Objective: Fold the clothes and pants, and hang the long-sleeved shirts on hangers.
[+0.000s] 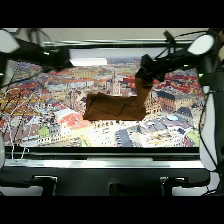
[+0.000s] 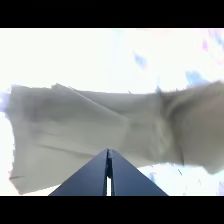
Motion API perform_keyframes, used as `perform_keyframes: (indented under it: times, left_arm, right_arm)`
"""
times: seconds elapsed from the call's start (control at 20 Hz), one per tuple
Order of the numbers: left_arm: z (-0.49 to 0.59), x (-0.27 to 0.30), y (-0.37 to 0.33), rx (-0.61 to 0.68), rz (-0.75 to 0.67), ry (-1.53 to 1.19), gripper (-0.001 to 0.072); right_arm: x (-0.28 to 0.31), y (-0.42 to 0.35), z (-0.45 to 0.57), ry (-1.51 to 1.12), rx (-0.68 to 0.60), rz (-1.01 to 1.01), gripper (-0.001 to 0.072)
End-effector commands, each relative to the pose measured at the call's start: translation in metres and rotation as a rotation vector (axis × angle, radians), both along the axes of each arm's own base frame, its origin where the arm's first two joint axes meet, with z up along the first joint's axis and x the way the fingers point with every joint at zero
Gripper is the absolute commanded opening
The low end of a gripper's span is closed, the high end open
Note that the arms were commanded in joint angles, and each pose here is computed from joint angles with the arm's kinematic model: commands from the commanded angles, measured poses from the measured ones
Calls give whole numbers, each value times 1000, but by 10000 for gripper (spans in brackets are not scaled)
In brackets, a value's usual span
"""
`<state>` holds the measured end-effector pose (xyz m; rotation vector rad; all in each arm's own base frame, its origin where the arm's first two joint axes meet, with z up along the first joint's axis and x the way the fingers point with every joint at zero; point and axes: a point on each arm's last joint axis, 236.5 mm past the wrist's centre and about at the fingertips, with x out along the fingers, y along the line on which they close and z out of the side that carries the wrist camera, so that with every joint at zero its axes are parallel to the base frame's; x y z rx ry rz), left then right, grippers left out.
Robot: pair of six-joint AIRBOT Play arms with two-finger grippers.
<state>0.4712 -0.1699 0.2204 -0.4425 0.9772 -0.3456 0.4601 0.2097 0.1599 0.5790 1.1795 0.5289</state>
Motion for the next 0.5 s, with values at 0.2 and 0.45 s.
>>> perform_keyframes:
  times: [0.2, 0.45]
  left_arm:
    - [54, -28, 108, 57, 175, -80, 22]
    - [45, -29, 109, 77, 153, -64, 22]
  right_arm:
    - [9, 113, -75, 51, 15, 42, 28]
    - [13, 143, -107, 142, 112, 30, 28]
